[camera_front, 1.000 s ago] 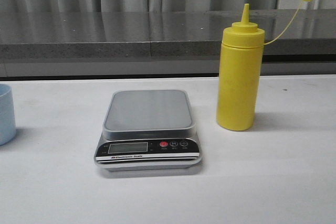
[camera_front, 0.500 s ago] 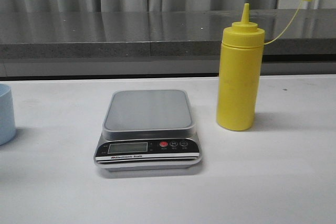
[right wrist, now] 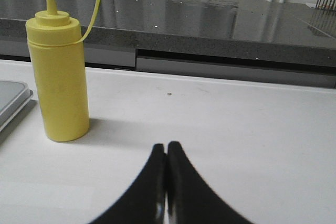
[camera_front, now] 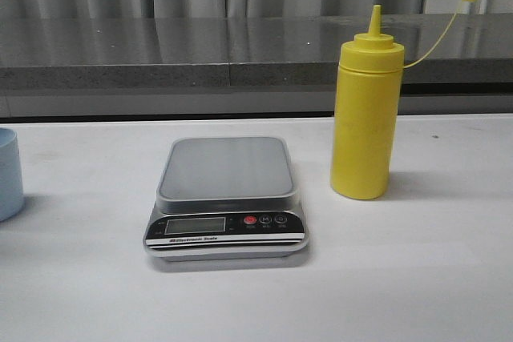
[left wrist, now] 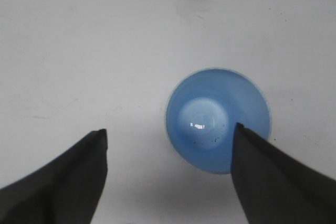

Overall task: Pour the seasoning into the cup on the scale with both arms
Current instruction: 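Lower the left gripper over the light blue cup and grasp it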

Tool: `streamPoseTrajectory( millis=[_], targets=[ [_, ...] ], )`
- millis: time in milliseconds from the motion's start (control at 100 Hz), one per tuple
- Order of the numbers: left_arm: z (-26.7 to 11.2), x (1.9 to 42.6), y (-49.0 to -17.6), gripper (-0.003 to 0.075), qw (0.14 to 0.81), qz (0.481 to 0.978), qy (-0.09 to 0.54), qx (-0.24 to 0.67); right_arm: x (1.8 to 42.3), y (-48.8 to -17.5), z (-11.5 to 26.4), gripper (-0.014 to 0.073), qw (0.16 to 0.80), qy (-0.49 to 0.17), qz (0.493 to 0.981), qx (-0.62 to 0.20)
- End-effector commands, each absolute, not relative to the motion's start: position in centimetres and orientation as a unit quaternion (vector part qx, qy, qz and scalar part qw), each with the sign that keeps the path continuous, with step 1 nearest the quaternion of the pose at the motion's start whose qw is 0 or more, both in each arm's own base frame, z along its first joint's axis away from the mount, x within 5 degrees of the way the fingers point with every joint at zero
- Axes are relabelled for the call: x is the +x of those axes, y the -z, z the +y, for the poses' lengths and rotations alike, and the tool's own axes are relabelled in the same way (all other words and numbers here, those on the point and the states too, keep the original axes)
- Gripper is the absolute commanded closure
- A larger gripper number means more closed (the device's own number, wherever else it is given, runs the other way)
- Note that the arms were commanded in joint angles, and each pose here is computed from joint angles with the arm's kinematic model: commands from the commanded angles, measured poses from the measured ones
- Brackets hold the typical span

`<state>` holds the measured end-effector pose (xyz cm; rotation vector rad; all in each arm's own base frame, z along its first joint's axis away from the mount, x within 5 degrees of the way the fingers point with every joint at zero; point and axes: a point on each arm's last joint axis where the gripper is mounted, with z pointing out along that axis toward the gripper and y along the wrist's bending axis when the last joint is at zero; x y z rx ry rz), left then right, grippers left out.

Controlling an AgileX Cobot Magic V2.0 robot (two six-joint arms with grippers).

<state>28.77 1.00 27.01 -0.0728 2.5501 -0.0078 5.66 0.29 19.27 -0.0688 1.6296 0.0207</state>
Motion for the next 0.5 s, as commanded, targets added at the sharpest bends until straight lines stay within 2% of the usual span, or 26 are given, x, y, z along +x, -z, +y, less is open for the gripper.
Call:
streamPoseTrajectory(
  millis=[0,490],
  targets=[
    [1.1,29.2,-28.9,0.0173,0.341,0.939,0.007,-0.035,5.4,-20.8,0.3,0.0662,0.729,-0.008,0.683,-0.03],
    [1.0,32.2,-24.4,0.0173,0.303,0.952,0.019,-0.048,5.4,-20.8,0.3,0.0662,0.729,-0.008,0.683,-0.03]
  ],
)
